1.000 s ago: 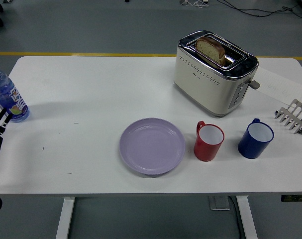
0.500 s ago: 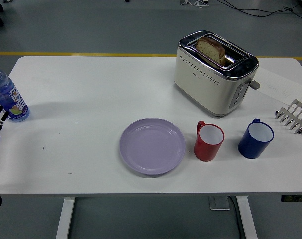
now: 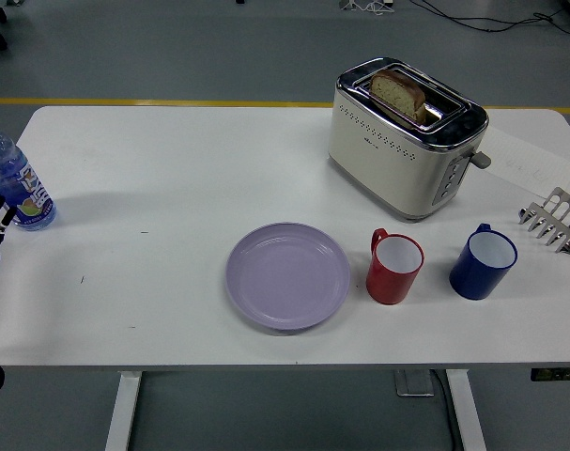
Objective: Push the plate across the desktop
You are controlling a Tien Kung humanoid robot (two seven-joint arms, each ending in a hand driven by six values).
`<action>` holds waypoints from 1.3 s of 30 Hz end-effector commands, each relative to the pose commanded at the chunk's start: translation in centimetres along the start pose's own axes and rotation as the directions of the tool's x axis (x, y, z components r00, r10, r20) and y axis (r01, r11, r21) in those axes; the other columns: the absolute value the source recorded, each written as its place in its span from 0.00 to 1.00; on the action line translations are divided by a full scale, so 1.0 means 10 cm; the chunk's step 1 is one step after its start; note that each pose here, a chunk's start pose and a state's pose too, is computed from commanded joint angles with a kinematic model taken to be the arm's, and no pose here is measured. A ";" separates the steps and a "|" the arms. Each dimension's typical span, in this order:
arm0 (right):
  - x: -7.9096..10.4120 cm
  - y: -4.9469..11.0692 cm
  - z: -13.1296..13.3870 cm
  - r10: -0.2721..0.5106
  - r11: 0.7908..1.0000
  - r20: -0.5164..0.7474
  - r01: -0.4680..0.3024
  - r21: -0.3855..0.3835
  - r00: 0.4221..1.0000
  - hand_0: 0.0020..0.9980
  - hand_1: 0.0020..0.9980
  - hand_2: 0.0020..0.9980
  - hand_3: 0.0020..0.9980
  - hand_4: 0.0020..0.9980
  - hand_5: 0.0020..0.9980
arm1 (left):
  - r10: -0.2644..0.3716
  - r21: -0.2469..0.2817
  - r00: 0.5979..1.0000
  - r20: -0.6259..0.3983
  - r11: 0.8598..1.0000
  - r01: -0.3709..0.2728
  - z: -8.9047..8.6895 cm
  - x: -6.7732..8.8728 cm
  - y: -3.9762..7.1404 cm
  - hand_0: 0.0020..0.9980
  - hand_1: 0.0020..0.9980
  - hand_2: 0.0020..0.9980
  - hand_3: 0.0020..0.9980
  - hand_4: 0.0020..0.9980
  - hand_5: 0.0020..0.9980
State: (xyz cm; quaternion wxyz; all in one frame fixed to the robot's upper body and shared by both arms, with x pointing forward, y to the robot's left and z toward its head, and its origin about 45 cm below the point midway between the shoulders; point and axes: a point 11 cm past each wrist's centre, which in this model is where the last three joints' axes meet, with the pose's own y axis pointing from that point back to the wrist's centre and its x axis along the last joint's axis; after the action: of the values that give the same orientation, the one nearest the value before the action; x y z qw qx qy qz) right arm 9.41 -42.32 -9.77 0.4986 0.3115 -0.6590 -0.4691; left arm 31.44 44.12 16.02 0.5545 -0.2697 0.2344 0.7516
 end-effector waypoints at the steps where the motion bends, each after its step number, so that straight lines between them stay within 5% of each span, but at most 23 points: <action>1: 0.00 0.00 0.00 0.000 1.000 -0.001 0.000 0.000 1.000 0.52 0.49 0.60 0.54 0.22 0.24 | 0.000 0.000 1.000 0.000 1.000 0.000 0.00 0.00 0.00 0.64 0.70 0.69 0.68 0.52 1.00; 39: -0.01 -0.01 0.03 -0.004 1.000 0.001 0.004 -0.005 1.000 0.52 0.49 0.60 0.54 0.22 0.24 | 0.009 0.006 1.000 -0.012 1.000 -0.009 -0.05 0.03 0.00 0.65 0.70 0.69 0.69 0.52 1.00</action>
State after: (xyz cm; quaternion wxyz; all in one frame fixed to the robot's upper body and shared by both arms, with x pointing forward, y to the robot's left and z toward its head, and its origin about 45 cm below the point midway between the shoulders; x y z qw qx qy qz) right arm 9.18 -42.20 -9.86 0.4982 0.3115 -0.6573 -0.4719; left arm 31.47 44.02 15.43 0.5503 -0.2716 0.2412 0.7518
